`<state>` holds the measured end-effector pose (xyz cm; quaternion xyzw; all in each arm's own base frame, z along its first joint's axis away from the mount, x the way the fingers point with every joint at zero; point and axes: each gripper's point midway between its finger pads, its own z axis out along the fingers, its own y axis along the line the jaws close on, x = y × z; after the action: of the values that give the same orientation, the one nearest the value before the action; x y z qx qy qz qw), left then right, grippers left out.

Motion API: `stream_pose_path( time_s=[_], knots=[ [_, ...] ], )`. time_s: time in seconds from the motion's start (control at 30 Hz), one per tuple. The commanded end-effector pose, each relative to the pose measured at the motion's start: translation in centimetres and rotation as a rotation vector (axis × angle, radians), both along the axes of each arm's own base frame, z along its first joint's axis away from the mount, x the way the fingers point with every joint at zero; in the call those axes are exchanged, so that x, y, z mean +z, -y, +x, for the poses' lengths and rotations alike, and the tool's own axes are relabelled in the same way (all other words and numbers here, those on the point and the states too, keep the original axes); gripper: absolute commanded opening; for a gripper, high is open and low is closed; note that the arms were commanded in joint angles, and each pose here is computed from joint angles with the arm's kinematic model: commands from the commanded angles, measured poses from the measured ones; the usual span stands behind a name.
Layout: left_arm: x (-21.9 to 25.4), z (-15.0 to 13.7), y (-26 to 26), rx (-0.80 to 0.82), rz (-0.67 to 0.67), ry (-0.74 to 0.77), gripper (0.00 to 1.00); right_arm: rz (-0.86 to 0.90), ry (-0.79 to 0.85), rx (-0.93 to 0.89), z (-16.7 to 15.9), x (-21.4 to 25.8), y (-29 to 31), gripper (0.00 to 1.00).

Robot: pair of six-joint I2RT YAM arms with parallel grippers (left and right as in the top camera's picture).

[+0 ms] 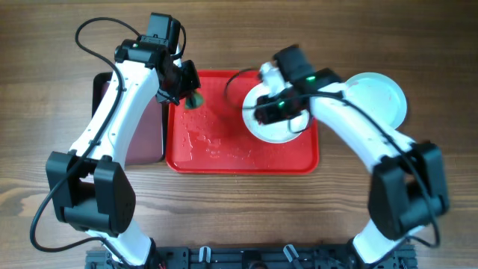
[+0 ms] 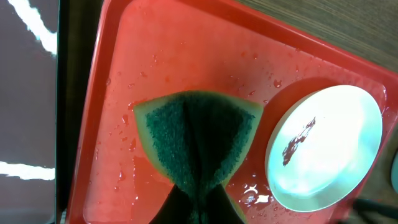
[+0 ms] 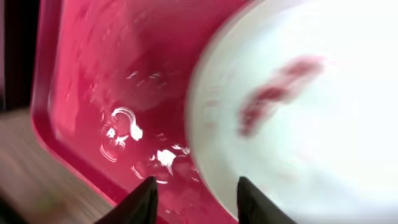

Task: Clean dirty plates on tray and stack at the side
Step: 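Grasp the stained plate rim with the right gripper and drag it left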

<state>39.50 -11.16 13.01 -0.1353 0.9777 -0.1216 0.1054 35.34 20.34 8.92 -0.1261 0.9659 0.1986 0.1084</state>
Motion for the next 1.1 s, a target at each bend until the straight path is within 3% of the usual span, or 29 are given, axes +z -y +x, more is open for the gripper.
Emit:
stream_pose_path(
  time_s=[0.0, 0.13, 0.43, 0.57, 0.8, 1.07],
  knots=[
    [-0.5, 0.0, 0.1, 0.009, -0.004, -0.015, 0.04, -0.076, -0.002, -0.281, 2.5, 0.3, 6.1, 0.44],
    [-0.5, 0.0, 0.1, 0.009, -0.005, -0.014, 0.04, -0.152, -0.063, -0.344, 2.5, -2.8, 9.4, 0.43],
    [-0.5, 0.0, 0.1, 0.009, -0.004, -0.015, 0.04, -0.257, -0.154, -0.366, 2.0, -7.6, 10.8, 0.42],
    [-0.5, 0.0, 0.1, 0.009, -0.005, -0.014, 0.04, -0.253, -0.140, -0.357, 2.3, -7.2, 10.8, 0.34],
    [-0.5, 0.0, 0.1, 0.006, -0.003, -0.013, 0.04, -0.287, -0.027, -0.363, 3.1, -3.4, 11.8, 0.35],
    [-0.5, 0.0, 0.1, 0.006, -0.003, -0.014, 0.04, -0.358, -0.129, -0.400, 0.4, -5.0, 13.0, 0.36]
  ],
)
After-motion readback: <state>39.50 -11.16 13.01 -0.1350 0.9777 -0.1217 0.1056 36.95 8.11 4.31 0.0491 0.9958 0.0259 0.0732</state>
